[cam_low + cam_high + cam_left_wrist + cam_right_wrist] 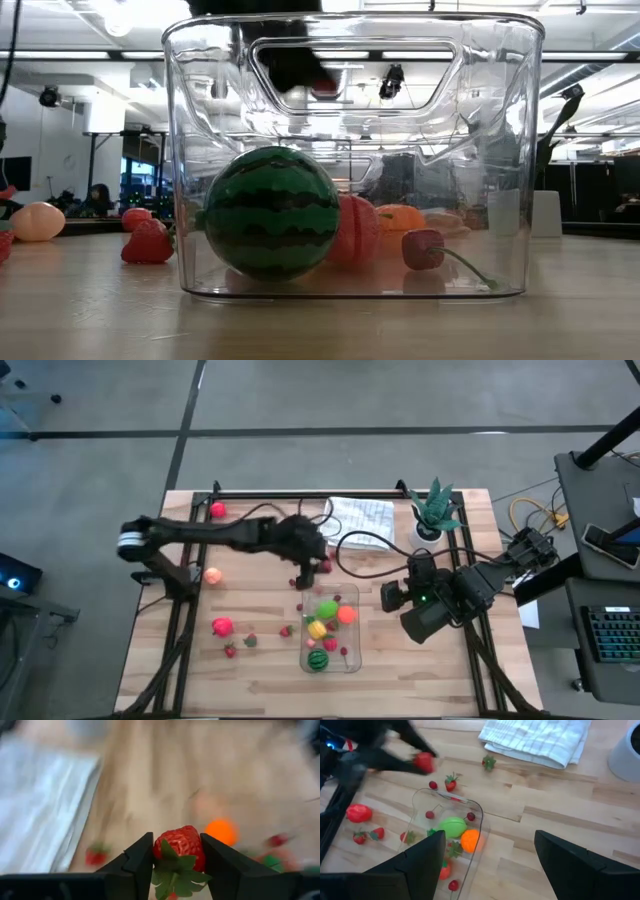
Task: Pick and placing Produce into tupperware
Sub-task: Put the red strawberry into the transparent bin
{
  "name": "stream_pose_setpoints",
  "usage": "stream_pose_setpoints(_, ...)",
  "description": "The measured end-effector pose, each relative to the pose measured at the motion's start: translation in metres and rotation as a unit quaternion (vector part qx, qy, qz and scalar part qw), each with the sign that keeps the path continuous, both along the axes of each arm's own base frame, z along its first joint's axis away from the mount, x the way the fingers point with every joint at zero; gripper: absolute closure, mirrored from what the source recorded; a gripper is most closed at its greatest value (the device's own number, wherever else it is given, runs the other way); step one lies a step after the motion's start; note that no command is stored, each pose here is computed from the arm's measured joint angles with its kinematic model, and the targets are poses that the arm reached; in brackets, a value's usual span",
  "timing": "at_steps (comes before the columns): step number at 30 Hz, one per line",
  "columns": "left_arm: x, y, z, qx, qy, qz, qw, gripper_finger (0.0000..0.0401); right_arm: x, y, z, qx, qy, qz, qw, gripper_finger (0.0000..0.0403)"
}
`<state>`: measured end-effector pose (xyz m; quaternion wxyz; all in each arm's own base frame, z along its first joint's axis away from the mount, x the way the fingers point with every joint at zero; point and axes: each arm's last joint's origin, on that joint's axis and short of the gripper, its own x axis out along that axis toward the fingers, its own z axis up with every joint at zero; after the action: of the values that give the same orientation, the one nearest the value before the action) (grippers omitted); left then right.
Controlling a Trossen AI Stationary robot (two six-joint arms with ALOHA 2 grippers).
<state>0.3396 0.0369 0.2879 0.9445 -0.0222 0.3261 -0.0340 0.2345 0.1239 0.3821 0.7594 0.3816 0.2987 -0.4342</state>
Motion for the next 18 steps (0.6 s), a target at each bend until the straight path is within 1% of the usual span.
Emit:
stream_pose_setpoints(3, -0.009, -0.032, 0.024, -0.012, -0.049, -0.036, 0.998, 0.0274, 0.000, 0.001, 0.000, -0.006, 0.005, 0.013, 1.000, 0.0106)
stream_pose_setpoints(4, -0.010, -0.042, 0.028, -0.023, -0.061, -0.045, 0.997, 0.0274, 0.000, 0.001, 0.000, -0.007, 0.006, 0.017, 1.000, 0.0106)
stream_pose_setpoints(6, -0.011, -0.060, 0.029, -0.048, -0.059, -0.051, 0.996, 0.0274, -0.001, 0.003, 0.000, -0.009, 0.009, 0.026, 1.000, 0.0106)
stream_pose_setpoints(7, -0.010, -0.069, 0.027, -0.055, -0.054, -0.050, 0.996, 0.0274, -0.001, 0.003, 0.000, -0.008, 0.010, 0.029, 0.999, 0.0106)
stream_pose_setpoints(9, -0.007, -0.084, 0.019, -0.054, -0.036, -0.042, 0.997, 0.0271, -0.001, 0.006, 0.000, -0.007, 0.012, 0.041, 0.999, 0.0106)
stream_pose_setpoints(12, -0.001, -0.101, 0.000, -0.041, 0.001, -0.029, 0.999, 0.0264, -0.001, 0.011, 0.001, -0.003, 0.002, 0.060, 0.998, 0.0106)
stream_pose_setpoints(13, 0.002, -0.106, -0.007, -0.045, 0.015, -0.021, 0.999, 0.0260, 0.000, 0.013, 0.001, -0.001, -0.003, 0.066, 0.998, 0.0106)
stream_pose_setpoints(16, 0.010, -0.114, -0.026, -0.093, 0.050, 0.027, 0.994, 0.0246, 0.000, 0.020, 0.002, 0.007, -0.020, 0.083, 0.996, 0.0106)
stream_pose_setpoints(18, 0.014, -0.117, -0.037, -0.115, 0.069, 0.049, 0.990, 0.0235, 0.001, 0.025, 0.003, 0.015, -0.035, 0.092, 0.995, 0.0106)
